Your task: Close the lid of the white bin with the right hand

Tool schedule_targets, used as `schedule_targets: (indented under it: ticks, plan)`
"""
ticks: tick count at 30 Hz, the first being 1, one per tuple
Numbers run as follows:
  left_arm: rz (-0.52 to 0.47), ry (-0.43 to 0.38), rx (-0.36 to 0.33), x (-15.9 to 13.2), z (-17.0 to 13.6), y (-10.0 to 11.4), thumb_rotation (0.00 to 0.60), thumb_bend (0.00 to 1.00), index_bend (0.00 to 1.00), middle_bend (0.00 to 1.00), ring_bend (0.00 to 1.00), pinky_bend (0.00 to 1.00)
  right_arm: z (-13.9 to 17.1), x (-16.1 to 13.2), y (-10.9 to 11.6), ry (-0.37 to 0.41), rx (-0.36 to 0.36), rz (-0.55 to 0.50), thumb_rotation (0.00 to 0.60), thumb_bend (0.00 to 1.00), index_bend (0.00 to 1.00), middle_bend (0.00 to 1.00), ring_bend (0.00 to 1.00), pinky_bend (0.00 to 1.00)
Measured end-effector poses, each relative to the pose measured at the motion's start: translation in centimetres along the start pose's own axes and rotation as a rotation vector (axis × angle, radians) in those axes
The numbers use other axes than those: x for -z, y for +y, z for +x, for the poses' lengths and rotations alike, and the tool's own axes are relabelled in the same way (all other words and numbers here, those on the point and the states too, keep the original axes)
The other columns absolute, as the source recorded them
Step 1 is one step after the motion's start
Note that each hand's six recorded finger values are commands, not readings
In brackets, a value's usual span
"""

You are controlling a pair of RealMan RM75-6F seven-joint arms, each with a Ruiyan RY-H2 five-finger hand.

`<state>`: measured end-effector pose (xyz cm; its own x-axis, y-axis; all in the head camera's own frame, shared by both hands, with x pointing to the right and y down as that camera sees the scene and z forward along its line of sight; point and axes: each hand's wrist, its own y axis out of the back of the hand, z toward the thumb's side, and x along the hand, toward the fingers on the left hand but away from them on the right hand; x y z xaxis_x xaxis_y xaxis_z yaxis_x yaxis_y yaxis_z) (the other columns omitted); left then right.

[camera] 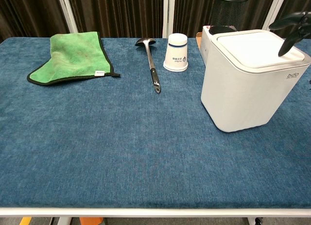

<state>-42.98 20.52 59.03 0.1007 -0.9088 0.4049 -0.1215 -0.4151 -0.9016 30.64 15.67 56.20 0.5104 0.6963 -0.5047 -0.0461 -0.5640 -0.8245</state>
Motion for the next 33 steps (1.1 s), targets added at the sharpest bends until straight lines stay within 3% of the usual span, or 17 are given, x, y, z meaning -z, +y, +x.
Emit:
schedule_targets:
  ticks: [18, 22, 27, 30, 33]
  plan:
    - [-0.005, 0.003, -0.007, 0.3, -0.2, 0.0, 0.600, 0.00, 0.14, 0.09, 0.01, 0.12, 0.9, 1.2, -2.7, -0.045, -0.040, -0.062, 0.491, 0.29, 0.00, 0.24, 0.15, 0.00]
    - [-0.004, 0.001, -0.013, 0.1, -0.2, 0.2, 0.600, 0.00, 0.14, 0.09, 0.01, 0.12, 1.2, 1.0, -1.7, -0.033, 0.017, -0.063, 0.491, 0.29, 0.00, 0.20, 0.13, 0.00]
    - [-0.006, 0.001, -0.019, 0.1, -0.2, 0.4, 0.600, 0.00, 0.14, 0.09, 0.01, 0.12, 2.9, 1.9, 0.6, -0.062, 0.161, -0.048, 0.491, 0.26, 0.00, 0.13, 0.06, 0.00]
    - [-0.010, 0.000, -0.022, -0.1, -0.3, 0.5, 0.600, 0.00, 0.14, 0.09, 0.01, 0.12, 5.1, 3.6, 1.5, -0.137, 0.245, -0.030, 0.492, 0.26, 0.00, 0.07, 0.00, 0.00]
    - [-0.014, -0.001, -0.024, -0.1, -0.2, 0.6, 0.600, 0.00, 0.14, 0.09, 0.01, 0.12, 7.6, 6.2, 1.0, -0.243, 0.274, -0.009, 0.492, 0.22, 0.00, 0.02, 0.00, 0.00]
